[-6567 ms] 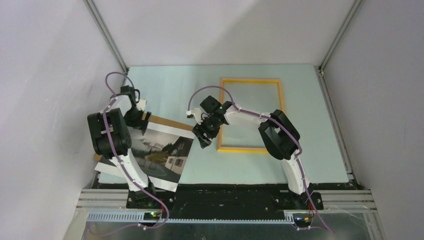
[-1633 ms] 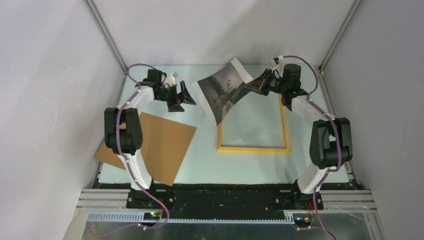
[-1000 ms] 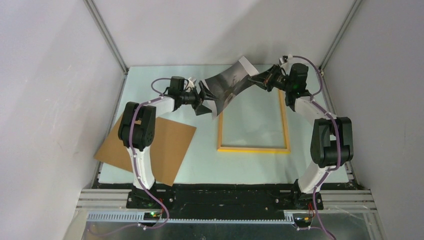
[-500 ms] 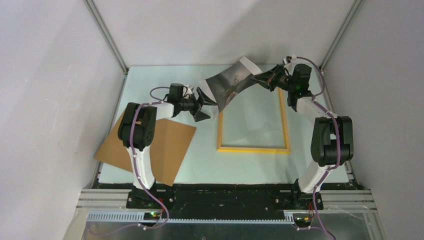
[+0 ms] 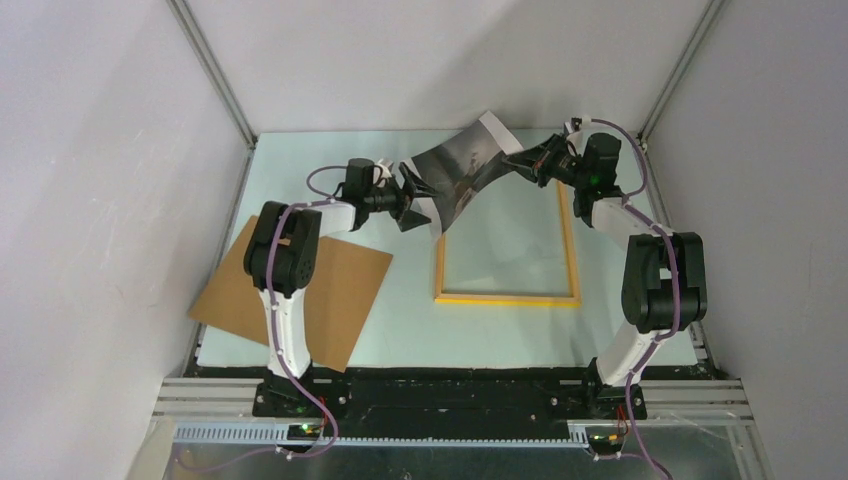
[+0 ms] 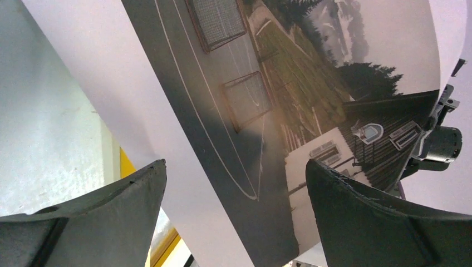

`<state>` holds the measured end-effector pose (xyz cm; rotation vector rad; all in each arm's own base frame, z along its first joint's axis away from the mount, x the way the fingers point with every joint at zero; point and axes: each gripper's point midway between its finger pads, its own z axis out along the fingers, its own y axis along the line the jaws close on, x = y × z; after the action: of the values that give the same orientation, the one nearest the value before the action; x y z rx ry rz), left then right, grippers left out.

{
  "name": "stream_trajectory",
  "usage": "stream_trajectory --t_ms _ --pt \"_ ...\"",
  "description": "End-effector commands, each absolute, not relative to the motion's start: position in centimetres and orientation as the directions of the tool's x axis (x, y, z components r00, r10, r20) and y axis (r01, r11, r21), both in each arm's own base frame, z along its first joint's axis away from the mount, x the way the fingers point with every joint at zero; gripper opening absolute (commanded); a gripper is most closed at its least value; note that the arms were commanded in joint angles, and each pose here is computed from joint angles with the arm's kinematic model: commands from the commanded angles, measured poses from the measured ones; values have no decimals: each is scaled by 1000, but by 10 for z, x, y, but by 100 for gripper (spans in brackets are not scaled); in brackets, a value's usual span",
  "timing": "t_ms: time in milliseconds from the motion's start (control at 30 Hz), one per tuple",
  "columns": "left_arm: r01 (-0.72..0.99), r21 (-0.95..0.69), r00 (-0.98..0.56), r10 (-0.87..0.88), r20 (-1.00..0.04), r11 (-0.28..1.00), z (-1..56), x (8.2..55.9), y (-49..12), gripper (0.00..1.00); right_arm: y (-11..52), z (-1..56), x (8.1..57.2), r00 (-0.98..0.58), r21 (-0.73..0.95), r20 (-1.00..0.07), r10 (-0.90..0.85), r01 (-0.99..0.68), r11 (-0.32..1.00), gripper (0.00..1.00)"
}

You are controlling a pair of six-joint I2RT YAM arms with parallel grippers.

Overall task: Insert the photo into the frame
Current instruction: Turn over the photo from the photo frame.

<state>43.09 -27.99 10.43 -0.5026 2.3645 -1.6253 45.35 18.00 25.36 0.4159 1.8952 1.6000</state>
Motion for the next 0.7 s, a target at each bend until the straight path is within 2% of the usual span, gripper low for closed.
stream_trajectory --t_ms 0,267,367,400,667 --pt "-147 -947 -913 -409 18 285 105 433 -293 98 182 293 444 -732 944 -329 597 -264 196 0" --pt "-121 -947 -911 -413 -13 297 106 426 -285 98 177 297 441 -716 930 -368 593 -290 227 0" --pt "-100 -946 -903 -428 -44 307 108 430 -275 98 178 293 438 -704 889 -455 546 -321 327 0" --pt "-97 -946 -901 -432 -49 308 109 431 -272 98 177 293 437 -677 850 -523 518 -367 378 0" --pt "-23 -929 -881 -446 -155 369 123 447 -245 97 150 299 433 -563 664 -722 402 -400 632 0"
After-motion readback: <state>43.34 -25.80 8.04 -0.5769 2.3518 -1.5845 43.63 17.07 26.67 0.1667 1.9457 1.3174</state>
